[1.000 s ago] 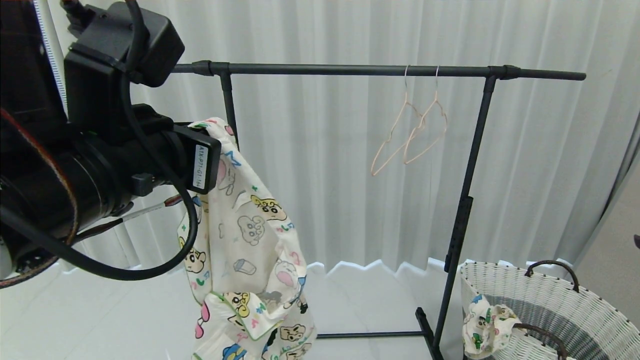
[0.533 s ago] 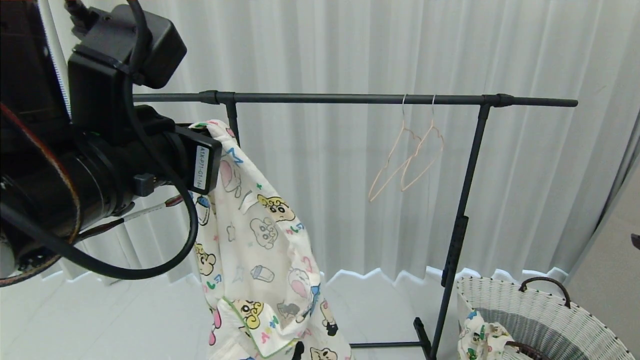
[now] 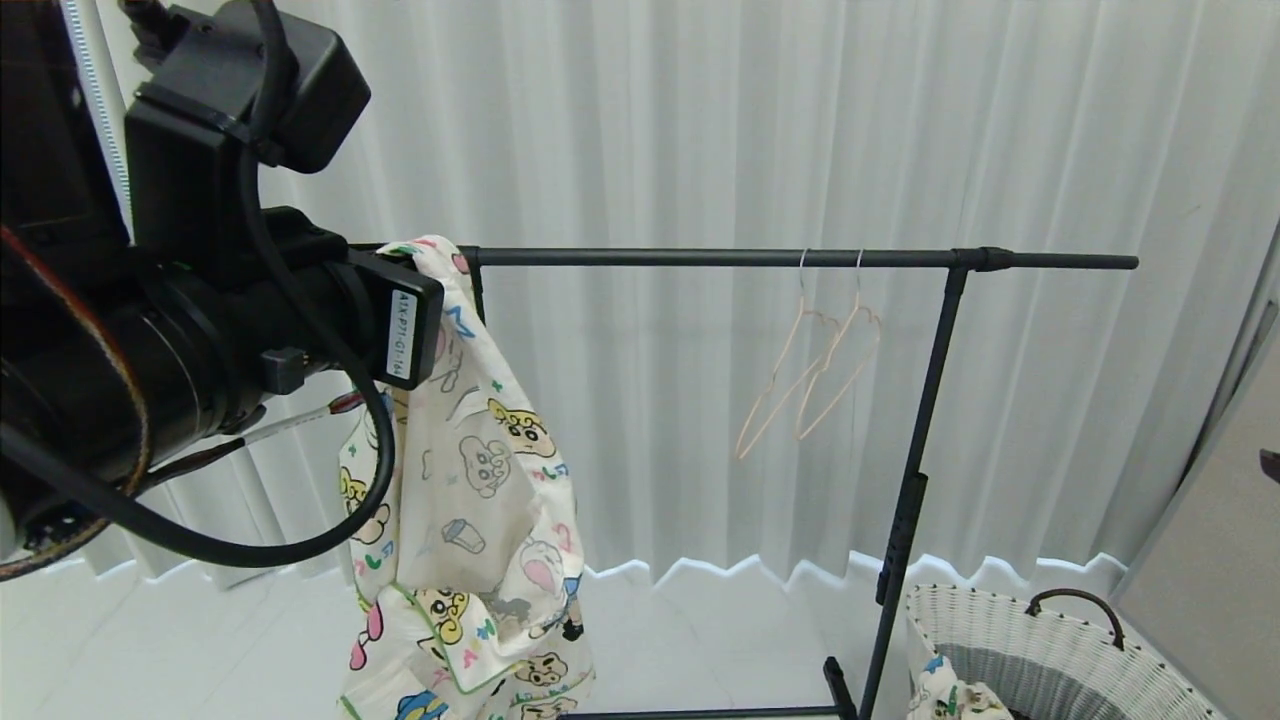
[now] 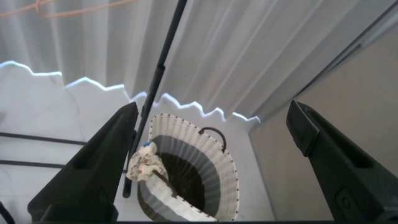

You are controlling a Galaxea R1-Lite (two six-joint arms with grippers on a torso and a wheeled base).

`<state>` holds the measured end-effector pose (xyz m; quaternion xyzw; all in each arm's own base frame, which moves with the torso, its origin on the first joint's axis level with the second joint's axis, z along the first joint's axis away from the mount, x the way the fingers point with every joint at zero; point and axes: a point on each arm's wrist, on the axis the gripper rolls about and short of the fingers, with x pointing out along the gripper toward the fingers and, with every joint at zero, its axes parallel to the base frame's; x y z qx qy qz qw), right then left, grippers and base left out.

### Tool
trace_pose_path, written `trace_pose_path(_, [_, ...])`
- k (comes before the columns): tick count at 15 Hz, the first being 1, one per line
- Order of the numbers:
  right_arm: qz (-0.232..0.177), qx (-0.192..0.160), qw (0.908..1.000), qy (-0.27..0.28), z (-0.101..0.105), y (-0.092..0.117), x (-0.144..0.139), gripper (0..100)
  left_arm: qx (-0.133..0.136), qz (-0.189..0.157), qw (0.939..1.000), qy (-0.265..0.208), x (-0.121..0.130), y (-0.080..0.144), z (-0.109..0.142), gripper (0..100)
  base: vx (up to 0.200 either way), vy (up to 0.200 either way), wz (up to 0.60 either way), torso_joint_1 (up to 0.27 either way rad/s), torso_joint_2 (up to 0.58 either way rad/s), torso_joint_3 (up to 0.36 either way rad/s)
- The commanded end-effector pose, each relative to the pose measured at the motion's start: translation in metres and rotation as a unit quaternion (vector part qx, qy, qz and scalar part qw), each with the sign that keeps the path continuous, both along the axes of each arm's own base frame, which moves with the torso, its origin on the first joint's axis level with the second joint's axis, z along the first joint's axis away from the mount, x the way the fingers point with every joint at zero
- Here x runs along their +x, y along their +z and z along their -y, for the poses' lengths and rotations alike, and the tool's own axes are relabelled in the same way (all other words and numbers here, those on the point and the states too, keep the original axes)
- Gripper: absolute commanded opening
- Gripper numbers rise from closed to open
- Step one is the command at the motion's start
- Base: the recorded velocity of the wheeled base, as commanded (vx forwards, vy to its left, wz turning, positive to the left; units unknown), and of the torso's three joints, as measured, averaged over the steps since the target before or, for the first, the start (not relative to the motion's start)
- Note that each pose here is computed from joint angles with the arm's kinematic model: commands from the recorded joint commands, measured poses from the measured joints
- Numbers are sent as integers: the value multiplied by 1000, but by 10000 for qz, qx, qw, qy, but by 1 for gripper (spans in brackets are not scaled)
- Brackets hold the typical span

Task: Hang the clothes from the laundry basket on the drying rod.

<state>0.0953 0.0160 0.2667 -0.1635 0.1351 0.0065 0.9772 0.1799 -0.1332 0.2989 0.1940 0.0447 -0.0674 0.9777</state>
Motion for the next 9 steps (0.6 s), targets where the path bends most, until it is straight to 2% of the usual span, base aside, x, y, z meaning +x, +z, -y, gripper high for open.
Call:
trace_pose_path(1, [-20,-8,10000,-6,0,-1,1,100,13,-16,10000,-8,0,-1,1,0,0,0,0,266,-535,-261])
trace_pose_path(7, [32,-5,10000,-11,0,-6,3,100,20,-15,10000,-70,-1,-1,3,0,0,0,0,264,-521,-265])
trace_pose_path(9, [211,4,9998,-11,-1,-11,5,100,26,-20,10000,-78,-1,-1,4,0,200,0,0,75,-146,-78])
